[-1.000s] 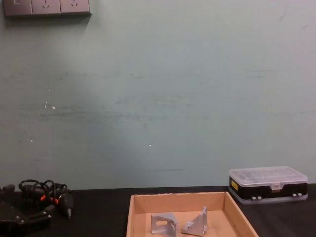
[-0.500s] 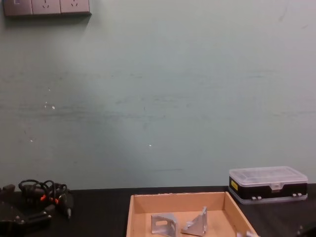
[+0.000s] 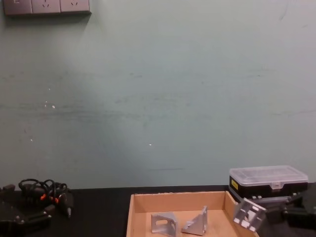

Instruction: Use one hand to pick up the angle iron from the table and place it into the box.

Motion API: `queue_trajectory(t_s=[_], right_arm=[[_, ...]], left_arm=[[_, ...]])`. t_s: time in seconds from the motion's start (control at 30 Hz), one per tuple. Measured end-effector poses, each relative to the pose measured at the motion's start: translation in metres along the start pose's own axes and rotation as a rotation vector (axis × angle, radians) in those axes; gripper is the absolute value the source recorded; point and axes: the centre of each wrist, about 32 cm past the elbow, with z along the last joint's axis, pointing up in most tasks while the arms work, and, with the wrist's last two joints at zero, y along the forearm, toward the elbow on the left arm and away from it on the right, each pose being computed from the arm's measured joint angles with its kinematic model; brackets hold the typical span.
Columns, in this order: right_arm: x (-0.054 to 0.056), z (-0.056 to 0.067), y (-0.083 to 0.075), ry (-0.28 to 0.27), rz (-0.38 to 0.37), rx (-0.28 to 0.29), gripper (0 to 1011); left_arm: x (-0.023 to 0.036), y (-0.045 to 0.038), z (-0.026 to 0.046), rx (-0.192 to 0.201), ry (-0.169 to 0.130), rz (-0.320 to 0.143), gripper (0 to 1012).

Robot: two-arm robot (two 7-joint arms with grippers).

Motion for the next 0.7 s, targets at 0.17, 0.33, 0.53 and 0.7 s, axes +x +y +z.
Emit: queue_trajectory(t_s=[0.17,0.33,0.53,0.7], right_arm=[[0.020,-0.005,0.016,0.015,0.008,0.019,52],[0.030,-0.009,0.032,0.026,0.017,0.033,52],[0.037,-0.013,0.053,0.034,0.022,0.044,52],[0.040,-0.014,0.064,0.039,0.021,0.045,52]], left_arm=[[0.0000,0.0000,0.0000,0.000,0.000,0.000,1000],[0.0000,0.0000,0.0000,0.000,0.000,0.000,1000],[0.0000,0.0000,0.0000,0.000,0.000,0.000,1000],[0.0000,0.0000,0.0000,0.000,0.000,0.000,1000]])
